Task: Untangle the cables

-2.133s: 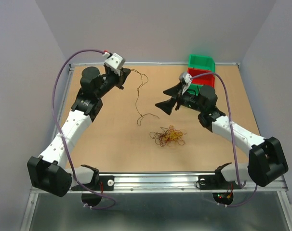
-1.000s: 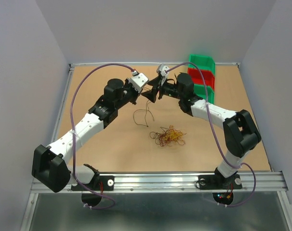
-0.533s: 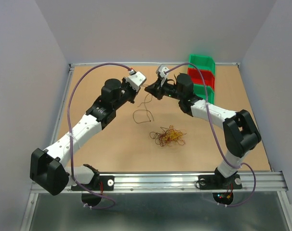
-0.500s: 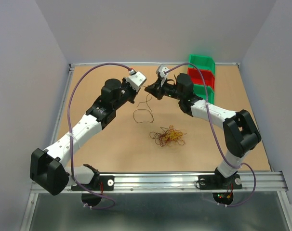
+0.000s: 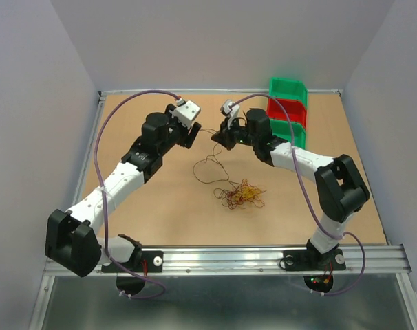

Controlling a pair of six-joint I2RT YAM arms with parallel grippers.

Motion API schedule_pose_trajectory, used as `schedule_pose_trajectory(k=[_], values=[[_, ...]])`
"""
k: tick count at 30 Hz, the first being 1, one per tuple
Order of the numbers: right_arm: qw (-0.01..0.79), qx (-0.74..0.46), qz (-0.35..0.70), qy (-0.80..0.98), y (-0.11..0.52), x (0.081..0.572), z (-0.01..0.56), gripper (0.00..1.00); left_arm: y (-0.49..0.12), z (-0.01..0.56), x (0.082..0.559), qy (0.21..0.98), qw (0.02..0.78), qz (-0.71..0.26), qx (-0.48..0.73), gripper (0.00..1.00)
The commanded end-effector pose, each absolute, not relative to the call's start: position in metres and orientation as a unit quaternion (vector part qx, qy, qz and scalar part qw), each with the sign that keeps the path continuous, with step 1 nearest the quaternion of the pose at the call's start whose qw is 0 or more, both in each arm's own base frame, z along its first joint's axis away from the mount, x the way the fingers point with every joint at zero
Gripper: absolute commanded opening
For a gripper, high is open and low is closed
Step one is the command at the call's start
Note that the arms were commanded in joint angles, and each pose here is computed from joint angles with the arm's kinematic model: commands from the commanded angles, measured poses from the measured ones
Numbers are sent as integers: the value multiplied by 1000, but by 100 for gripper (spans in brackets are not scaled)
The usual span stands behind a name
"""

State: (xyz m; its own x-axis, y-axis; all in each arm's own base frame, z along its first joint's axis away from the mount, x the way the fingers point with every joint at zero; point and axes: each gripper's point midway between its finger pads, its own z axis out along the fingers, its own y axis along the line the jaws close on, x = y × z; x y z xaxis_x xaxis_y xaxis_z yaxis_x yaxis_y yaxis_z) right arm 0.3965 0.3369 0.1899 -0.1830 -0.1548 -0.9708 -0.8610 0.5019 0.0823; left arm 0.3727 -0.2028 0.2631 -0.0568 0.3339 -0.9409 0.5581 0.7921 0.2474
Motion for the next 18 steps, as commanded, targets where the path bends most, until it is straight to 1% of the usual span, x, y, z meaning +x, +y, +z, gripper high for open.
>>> schedule_pose_trajectory(k=[1, 2, 3, 6, 10, 13, 17, 18], values=[[463, -364, 321, 742, 335, 398, 147, 1, -191, 289, 387, 708, 644, -101, 273, 74], [462, -365, 314, 745, 337, 403, 148, 1, -189, 287, 389, 710, 642, -102, 270, 74], [437, -360, 287, 772, 332, 405, 125, 1, -186, 289, 391, 709, 645, -102, 266, 74], [411, -372, 222, 802, 329, 408, 97, 1, -176, 288, 398, 713, 646, -102, 252, 74], [398, -377, 196, 813, 331, 410, 80, 1, -164, 287, 407, 719, 643, -111, 238, 73], [397, -388, 197, 808, 335, 411, 77, 7, -159, 283, 412, 723, 640, -113, 236, 74], [386, -396, 197, 810, 340, 416, 62, 20, -160, 274, 417, 729, 632, -113, 240, 73], [383, -398, 200, 809, 341, 415, 61, 27, -160, 272, 418, 730, 629, -114, 241, 74]])
